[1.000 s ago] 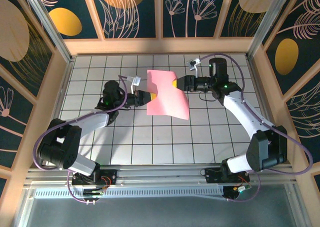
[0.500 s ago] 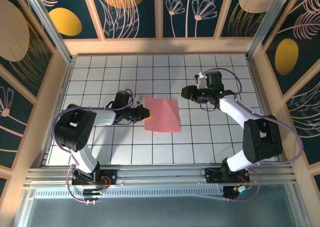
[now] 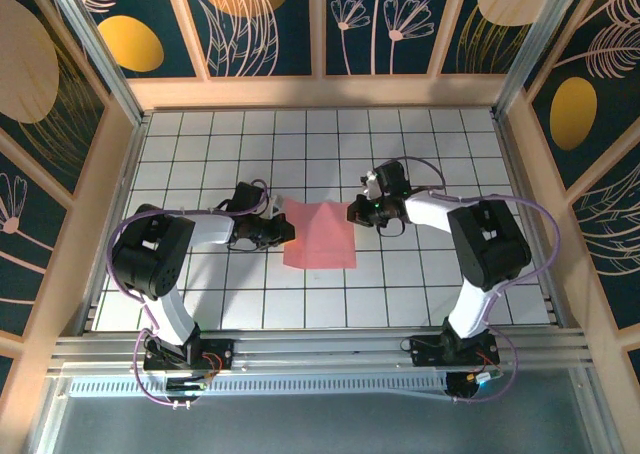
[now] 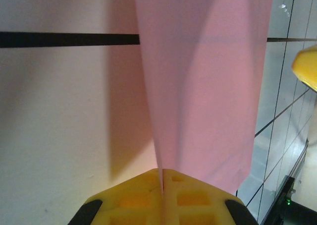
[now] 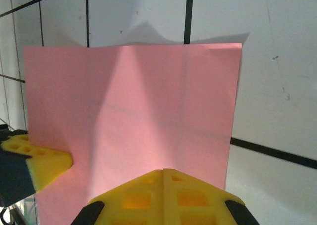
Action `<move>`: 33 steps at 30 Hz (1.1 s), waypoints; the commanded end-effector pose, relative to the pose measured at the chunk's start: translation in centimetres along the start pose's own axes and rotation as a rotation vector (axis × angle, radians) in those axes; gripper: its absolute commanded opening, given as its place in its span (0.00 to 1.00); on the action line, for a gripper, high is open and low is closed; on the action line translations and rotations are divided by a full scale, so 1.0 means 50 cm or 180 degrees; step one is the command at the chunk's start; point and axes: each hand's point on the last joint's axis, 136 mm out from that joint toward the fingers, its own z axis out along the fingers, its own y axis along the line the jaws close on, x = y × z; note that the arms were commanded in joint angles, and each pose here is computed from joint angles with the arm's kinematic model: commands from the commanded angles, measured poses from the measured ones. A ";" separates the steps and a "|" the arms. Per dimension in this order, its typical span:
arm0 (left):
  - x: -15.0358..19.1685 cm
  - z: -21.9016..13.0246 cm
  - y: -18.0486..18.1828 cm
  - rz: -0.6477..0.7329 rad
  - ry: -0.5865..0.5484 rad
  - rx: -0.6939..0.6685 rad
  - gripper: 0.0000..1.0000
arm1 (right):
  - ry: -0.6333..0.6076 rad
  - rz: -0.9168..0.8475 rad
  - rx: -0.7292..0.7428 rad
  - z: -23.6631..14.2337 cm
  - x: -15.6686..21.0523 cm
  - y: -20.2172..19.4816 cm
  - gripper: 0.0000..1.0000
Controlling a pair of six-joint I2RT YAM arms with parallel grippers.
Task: Fold a paper plane with a square sheet of paper (fold left side to right side)
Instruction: First fold in half a square sheet of paper at the center of the table.
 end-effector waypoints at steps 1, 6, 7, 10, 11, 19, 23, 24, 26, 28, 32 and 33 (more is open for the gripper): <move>-0.006 -0.005 -0.012 0.0035 0.0010 0.0022 0.00 | 0.0013 0.0016 0.0115 0.017 -0.006 -0.009 0.01; -0.014 -0.017 -0.039 0.0097 -0.0043 0.0144 0.22 | 0.0139 0.0097 0.0365 0.033 0.020 -0.051 0.01; -0.017 -0.021 -0.047 0.0122 -0.0066 0.0174 0.29 | 0.0156 0.0110 0.0406 0.034 0.025 -0.059 0.01; -0.025 -0.033 -0.075 0.0185 -0.0120 0.0322 0.43 | 0.0198 0.0118 0.0488 0.038 0.036 -0.075 0.01; -0.028 -0.039 -0.089 0.0213 -0.0144 0.0388 0.46 | 0.0214 0.0118 0.0512 0.039 0.040 -0.079 0.01; -0.036 -0.049 -0.153 0.0396 -0.0167 0.0606 0.59 | 0.0221 0.0060 0.0558 0.042 0.045 -0.083 0.02; -0.034 -0.043 -0.183 0.0488 -0.0138 0.0699 0.62 | 0.0225 0.0036 0.0556 0.043 0.045 -0.080 0.02; -0.032 -0.038 -0.188 0.0499 -0.0116 0.0723 0.62 | 0.0228 0.0036 0.0552 0.042 0.046 -0.079 0.02; -0.028 -0.026 -0.202 0.0528 -0.0073 0.0774 0.63 | 0.0216 0.0031 0.0501 0.042 0.044 -0.073 0.02; -0.024 -0.008 -0.213 0.0561 -0.0017 0.0794 0.63 | 0.0209 0.0040 0.0444 0.043 0.043 -0.067 0.02; -0.015 0.029 -0.223 0.0579 0.0089 0.0802 0.63 | 0.0178 0.0047 0.0320 0.042 0.041 -0.051 0.02; -0.013 0.036 -0.226 0.0591 0.0105 0.0801 0.63 | 0.0159 0.0051 0.0295 0.040 0.038 -0.048 0.02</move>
